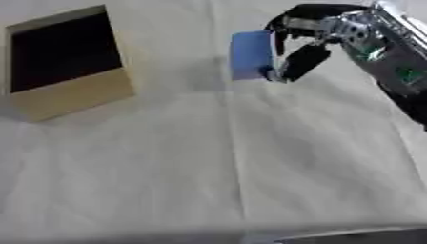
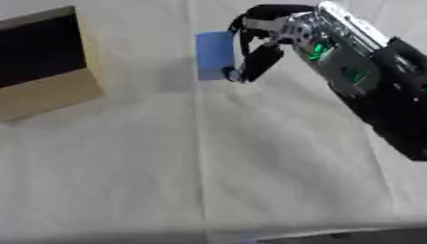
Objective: Pick up objects on the table and place them in the box.
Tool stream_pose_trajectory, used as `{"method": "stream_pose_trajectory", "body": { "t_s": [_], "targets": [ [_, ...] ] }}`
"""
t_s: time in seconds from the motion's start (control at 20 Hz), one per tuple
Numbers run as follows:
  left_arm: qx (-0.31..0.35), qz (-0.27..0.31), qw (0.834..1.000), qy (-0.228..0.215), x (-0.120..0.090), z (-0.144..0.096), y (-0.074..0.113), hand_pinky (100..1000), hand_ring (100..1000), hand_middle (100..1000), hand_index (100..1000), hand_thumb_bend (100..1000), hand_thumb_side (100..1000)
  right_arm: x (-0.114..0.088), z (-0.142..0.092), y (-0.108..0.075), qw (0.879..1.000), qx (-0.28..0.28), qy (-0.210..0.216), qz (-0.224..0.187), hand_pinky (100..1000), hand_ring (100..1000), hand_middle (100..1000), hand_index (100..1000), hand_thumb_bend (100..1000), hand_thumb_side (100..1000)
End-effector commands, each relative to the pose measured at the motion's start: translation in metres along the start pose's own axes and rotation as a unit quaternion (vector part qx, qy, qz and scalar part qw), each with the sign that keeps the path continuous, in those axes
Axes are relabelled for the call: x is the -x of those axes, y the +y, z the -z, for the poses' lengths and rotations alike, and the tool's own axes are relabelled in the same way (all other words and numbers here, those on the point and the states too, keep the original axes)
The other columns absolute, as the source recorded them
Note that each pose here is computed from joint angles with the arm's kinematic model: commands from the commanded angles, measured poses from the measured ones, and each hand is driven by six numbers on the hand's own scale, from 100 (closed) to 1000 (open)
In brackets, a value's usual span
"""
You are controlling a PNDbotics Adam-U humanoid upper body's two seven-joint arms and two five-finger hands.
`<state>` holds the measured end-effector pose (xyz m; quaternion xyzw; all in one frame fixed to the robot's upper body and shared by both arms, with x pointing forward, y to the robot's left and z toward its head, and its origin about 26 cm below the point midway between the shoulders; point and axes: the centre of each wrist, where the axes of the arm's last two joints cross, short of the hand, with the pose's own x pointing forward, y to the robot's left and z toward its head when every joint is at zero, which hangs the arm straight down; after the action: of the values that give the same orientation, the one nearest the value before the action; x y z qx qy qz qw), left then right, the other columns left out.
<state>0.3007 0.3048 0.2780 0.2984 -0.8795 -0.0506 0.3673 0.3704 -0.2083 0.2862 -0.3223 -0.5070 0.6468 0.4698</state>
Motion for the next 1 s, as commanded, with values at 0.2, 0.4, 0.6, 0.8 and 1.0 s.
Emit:
{"method": "stream_pose_trajectory", "body": {
  "t_s": [0.2, 0.4, 0.6, 0.8, 1.0],
  "targets": [
    [-0.003, 0.010, 1.000, -0.022, -0.009, 0.006, 0.007, 904, 862, 690, 846, 266, 820, -0.003, -0.024, -0.029, 0.999, 0.045, 0.003, -0.001, 837, 833, 528, 648, 100, 364],
    [-0.004, 0.010, 1.000, -0.026, -0.010, 0.007, 0.007, 904, 861, 690, 845, 267, 819, -0.005, -0.029, -0.040, 0.998, 0.064, 0.003, 0.005, 834, 830, 522, 646, 100, 374],
    [-0.004, 0.004, 0.999, -0.034, -0.012, 0.009, 0.006, 903, 859, 690, 845, 271, 819, -0.009, -0.033, -0.054, 0.996, 0.090, -0.001, 0.015, 825, 827, 514, 642, 100, 386],
    [-0.013, -0.006, 0.999, -0.050, -0.015, 0.010, 0.003, 903, 858, 691, 844, 277, 815, -0.012, -0.033, -0.066, 0.993, 0.112, -0.007, 0.026, 819, 824, 507, 638, 100, 392],
    [-0.014, -0.016, 0.998, -0.063, -0.016, 0.009, -0.003, 902, 857, 692, 844, 279, 814, -0.018, -0.032, -0.076, 0.991, 0.130, -0.014, 0.034, 812, 822, 502, 635, 100, 409]
  ]
}}
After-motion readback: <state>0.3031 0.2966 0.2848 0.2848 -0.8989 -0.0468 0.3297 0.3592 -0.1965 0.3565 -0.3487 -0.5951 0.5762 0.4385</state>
